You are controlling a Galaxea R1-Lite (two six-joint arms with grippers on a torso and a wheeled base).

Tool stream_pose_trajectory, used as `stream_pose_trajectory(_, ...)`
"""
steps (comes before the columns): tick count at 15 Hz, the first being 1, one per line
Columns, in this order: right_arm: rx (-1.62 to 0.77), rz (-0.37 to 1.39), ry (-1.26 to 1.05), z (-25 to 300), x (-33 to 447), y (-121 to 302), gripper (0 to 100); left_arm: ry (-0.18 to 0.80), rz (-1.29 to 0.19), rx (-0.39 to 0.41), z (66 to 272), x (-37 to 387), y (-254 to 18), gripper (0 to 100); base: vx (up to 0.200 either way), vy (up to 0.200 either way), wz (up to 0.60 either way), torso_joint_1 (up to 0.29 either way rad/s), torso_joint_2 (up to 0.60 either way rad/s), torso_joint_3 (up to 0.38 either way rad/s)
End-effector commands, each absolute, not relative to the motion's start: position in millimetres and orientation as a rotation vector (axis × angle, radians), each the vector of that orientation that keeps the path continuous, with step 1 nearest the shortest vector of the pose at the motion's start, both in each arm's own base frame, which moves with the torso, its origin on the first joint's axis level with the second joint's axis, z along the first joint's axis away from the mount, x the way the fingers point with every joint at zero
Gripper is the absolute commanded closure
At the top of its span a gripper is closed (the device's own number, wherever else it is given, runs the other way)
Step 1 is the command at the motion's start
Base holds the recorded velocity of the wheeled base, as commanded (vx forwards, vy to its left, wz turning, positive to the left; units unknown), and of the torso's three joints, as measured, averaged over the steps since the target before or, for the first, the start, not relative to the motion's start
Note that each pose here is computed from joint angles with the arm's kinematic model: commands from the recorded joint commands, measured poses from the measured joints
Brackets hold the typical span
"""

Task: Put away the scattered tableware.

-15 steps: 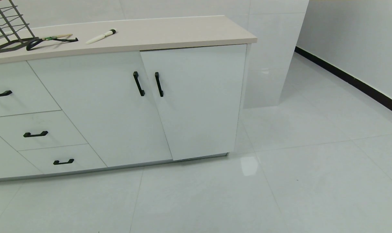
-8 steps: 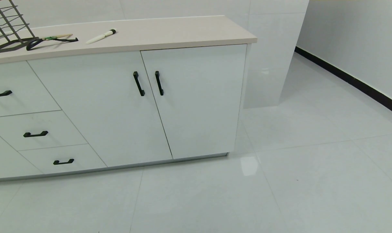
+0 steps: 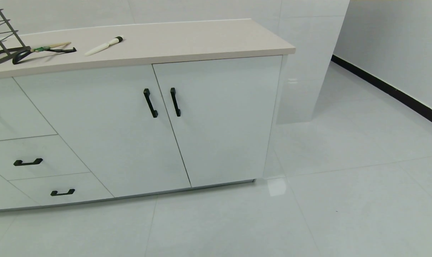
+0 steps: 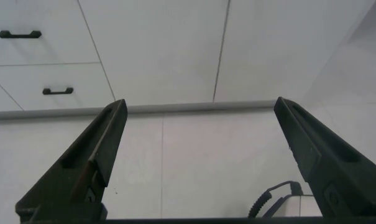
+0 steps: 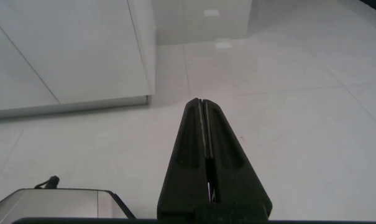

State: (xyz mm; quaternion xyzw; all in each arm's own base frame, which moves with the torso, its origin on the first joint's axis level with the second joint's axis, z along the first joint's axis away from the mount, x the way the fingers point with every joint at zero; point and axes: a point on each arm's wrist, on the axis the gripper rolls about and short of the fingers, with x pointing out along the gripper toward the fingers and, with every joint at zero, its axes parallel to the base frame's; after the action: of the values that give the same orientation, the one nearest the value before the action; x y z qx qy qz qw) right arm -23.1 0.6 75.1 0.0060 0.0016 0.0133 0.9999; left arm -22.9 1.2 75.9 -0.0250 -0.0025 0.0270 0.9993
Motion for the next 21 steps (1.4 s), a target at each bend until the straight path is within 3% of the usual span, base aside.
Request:
stream_pose_trajectory(1,0.012,0.028,0.008,74.7,-22.8,0.6,100,-0.004,0.055,-0.049,75.8,-22.8,1.2,0,0.000,0.000,0.00,0.000,0.00,0.000)
stream_pose_trajectory(21,0.015,0.026,0.006,74.9,-22.8,0.5,100,-0.005,0.055,-0.052,75.8,-22.8,1.2,0,0.000,0.180,0.00,0.003,0.00,0.004)
